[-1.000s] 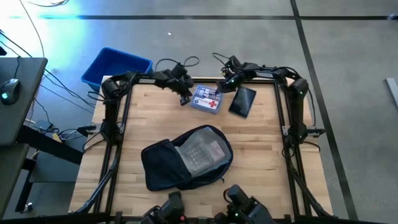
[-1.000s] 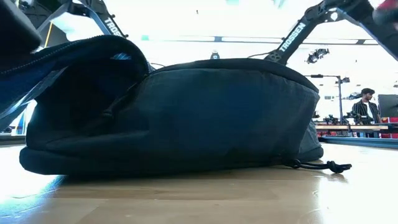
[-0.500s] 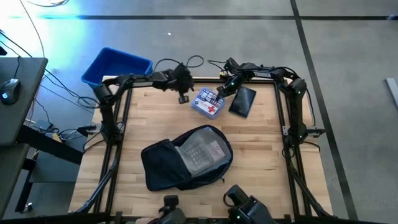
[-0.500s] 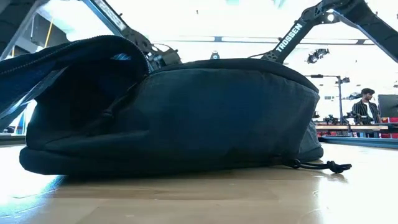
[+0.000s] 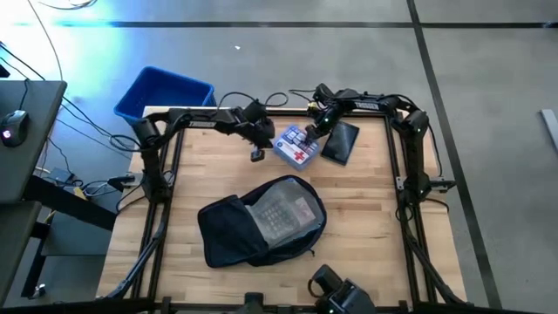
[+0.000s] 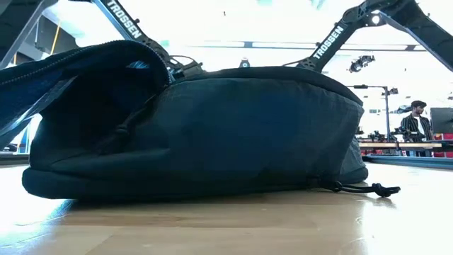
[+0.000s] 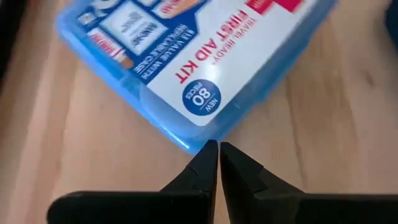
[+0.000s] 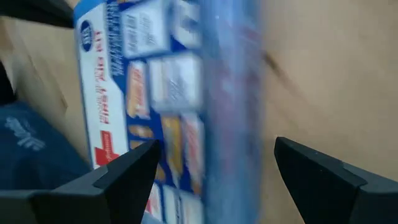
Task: Unpack backpack
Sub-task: Put the blue first aid kit in the black backpack
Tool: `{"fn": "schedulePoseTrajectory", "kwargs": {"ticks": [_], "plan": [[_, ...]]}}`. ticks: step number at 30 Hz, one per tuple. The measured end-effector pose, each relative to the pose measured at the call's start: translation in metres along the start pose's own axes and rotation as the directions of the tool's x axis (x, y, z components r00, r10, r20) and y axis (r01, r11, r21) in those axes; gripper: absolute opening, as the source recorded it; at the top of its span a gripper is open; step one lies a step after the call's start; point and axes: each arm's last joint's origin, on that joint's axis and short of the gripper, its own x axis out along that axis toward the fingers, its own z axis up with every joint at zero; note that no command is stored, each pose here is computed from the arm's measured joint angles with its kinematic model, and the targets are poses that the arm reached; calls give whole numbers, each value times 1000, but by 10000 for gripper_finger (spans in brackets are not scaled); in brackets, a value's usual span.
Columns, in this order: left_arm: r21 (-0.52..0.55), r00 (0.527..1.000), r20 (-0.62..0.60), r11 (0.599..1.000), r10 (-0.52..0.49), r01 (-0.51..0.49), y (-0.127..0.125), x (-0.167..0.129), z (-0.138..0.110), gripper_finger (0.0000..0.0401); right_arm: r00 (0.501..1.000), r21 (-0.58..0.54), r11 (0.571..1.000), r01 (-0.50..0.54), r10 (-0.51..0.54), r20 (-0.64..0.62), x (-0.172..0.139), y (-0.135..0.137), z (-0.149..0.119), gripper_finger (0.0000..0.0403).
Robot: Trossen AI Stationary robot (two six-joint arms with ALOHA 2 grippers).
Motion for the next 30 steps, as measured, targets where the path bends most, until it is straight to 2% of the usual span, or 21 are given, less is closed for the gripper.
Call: {"fn": "schedulePoseTrajectory", "kwargs": {"ticks": [10, 14, 23, 30], "plan": [[-37, 1000, 19, 999, -6, 7, -10, 35, -2, 0, 999, -25, 1000, -5, 4, -45, 15, 21, -4, 307], [-40, 999, -9, 999, 36, -37, -12, 36, -2, 0, 999, -23, 1000, -20, 20, -37, 14, 21, -3, 307], [-67, 999, -6, 996, 51, -51, -11, 36, -2, 0, 998, -30, 998, -59, 59, 16, -12, 27, -2, 307], [-80, 998, 0, 995, 58, -58, -11, 36, -1, 0, 997, -34, 997, -71, 72, 14, -13, 32, -3, 307]]}}
